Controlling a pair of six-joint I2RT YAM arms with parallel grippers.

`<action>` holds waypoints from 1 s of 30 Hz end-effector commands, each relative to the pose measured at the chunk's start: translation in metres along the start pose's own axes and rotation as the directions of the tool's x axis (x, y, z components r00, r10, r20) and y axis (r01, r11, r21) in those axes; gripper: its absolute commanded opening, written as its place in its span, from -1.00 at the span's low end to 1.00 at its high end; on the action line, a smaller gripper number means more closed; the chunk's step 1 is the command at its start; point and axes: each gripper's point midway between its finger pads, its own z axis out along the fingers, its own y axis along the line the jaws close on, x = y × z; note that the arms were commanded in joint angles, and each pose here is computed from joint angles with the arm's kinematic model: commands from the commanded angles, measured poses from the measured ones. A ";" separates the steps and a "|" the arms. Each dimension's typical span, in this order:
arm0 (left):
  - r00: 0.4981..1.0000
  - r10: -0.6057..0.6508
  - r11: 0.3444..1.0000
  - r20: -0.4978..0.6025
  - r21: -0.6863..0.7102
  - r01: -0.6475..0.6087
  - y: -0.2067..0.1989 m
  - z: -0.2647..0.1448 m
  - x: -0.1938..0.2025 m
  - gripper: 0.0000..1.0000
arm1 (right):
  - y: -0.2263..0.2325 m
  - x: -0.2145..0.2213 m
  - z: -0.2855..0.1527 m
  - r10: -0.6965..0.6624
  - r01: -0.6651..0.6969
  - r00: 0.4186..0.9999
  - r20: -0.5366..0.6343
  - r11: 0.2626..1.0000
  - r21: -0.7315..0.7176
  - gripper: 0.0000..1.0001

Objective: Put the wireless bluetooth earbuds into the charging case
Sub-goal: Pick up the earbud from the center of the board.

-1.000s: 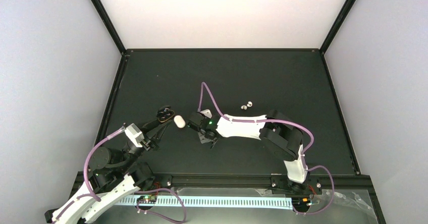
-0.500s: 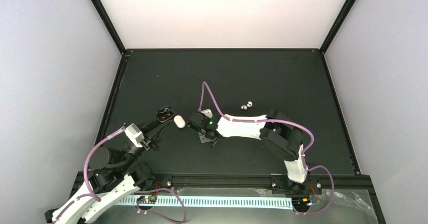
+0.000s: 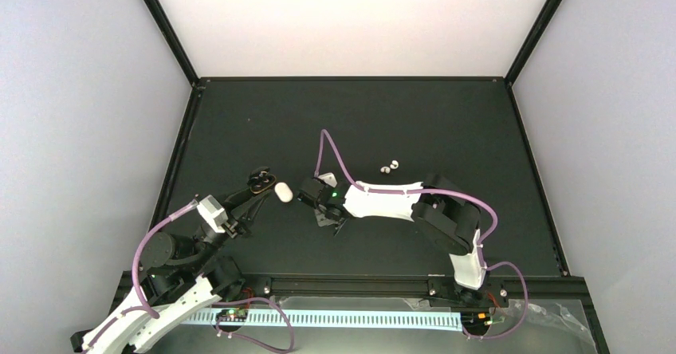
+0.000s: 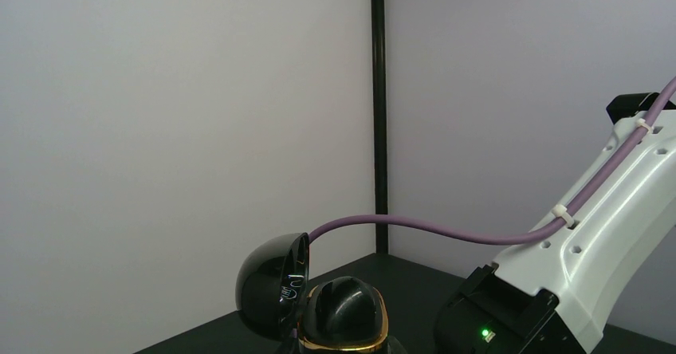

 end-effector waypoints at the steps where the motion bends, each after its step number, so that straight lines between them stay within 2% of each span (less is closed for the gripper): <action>1: 0.997 -0.015 1.000 0.070 0.011 0.014 0.000 -0.011 -0.017 -0.97 | -0.020 0.045 0.019 -0.036 0.045 0.988 -0.148 0.997 0.058 -0.54; 7: 0.997 -0.017 1.000 0.070 0.016 0.015 -0.001 -0.011 -0.017 -0.97 | -0.018 0.046 0.015 -0.032 0.039 0.989 -0.144 0.998 0.042 -0.73; 16: 0.998 -0.018 1.000 0.067 0.013 0.017 -0.001 -0.011 -0.016 -0.97 | -0.015 0.033 0.003 -0.016 0.019 0.995 -0.096 0.999 0.029 -0.89; 22: 0.998 -0.018 1.000 0.057 0.014 0.017 -0.001 -0.009 -0.014 -0.97 | -0.022 0.016 -0.011 0.011 -0.011 1.000 -0.010 0.999 0.042 -0.98; 30: 0.999 -0.027 0.999 0.037 0.021 0.026 -0.003 -0.004 -0.010 -0.97 | -0.043 -0.014 -0.027 0.092 -0.096 0.990 0.107 0.995 0.033 -0.98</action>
